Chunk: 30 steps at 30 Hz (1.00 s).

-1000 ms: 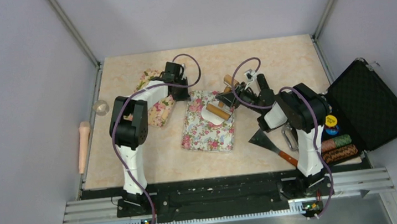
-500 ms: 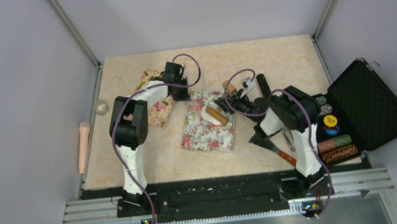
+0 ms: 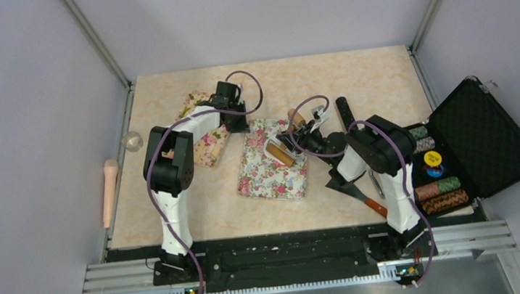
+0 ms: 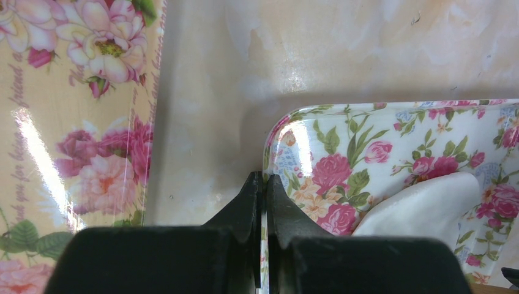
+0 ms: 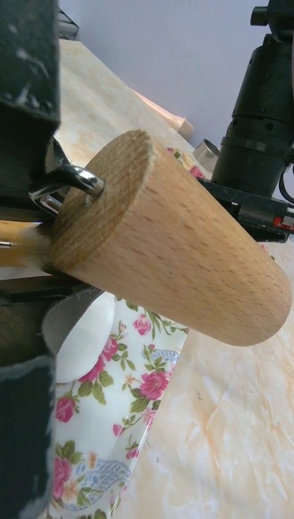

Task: Roll out the dumpling wrappers from the dough
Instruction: Flatten out the dough on the work surface.

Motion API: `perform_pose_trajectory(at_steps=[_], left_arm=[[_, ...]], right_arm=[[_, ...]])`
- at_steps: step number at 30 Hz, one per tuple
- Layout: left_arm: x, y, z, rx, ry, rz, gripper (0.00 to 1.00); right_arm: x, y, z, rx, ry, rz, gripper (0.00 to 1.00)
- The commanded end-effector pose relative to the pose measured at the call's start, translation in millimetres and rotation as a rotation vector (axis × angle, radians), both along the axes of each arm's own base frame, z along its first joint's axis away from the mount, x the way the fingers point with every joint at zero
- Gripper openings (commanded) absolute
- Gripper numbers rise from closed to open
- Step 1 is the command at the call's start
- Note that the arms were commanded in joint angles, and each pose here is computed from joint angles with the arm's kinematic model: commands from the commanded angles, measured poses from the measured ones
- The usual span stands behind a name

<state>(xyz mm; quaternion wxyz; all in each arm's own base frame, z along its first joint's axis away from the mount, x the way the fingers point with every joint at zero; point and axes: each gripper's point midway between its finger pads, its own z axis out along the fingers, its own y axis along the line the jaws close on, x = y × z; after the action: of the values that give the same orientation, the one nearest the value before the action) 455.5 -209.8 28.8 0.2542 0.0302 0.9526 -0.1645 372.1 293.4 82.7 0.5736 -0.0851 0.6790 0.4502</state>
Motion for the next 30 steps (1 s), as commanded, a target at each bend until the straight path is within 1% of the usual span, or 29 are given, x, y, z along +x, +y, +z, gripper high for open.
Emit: perform_pose_trajectory(at_steps=[1, 16, 22, 24, 27, 28, 30], left_arm=[[-25, 6, -16, 0.037, 0.086, 0.002, 0.0], [-24, 6, -12, 0.033, 0.081, 0.006, 0.0], [-24, 7, -12, 0.034, 0.08, 0.007, 0.0], [-24, 6, -13, 0.033, 0.081, 0.007, 0.0], [-25, 6, -13, 0.032, 0.083, 0.004, 0.0], [-25, 6, -13, 0.031, 0.082, 0.002, 0.0], [-25, 4, -14, 0.023, 0.086, -0.003, 0.0]], right_arm=[[-39, 5, -77, -0.2, 0.087, 0.08, 0.0], [-60, 24, -90, -0.222, 0.091, 0.149, 0.0], [-62, 27, -89, -0.21, 0.093, 0.161, 0.0], [-61, 32, -72, -0.137, 0.091, 0.195, 0.0], [-49, 38, -16, 0.031, 0.066, 0.257, 0.0], [-41, 34, 13, 0.08, 0.027, 0.246, 0.0], [-25, 19, 43, 0.125, -0.011, 0.195, 0.0]])
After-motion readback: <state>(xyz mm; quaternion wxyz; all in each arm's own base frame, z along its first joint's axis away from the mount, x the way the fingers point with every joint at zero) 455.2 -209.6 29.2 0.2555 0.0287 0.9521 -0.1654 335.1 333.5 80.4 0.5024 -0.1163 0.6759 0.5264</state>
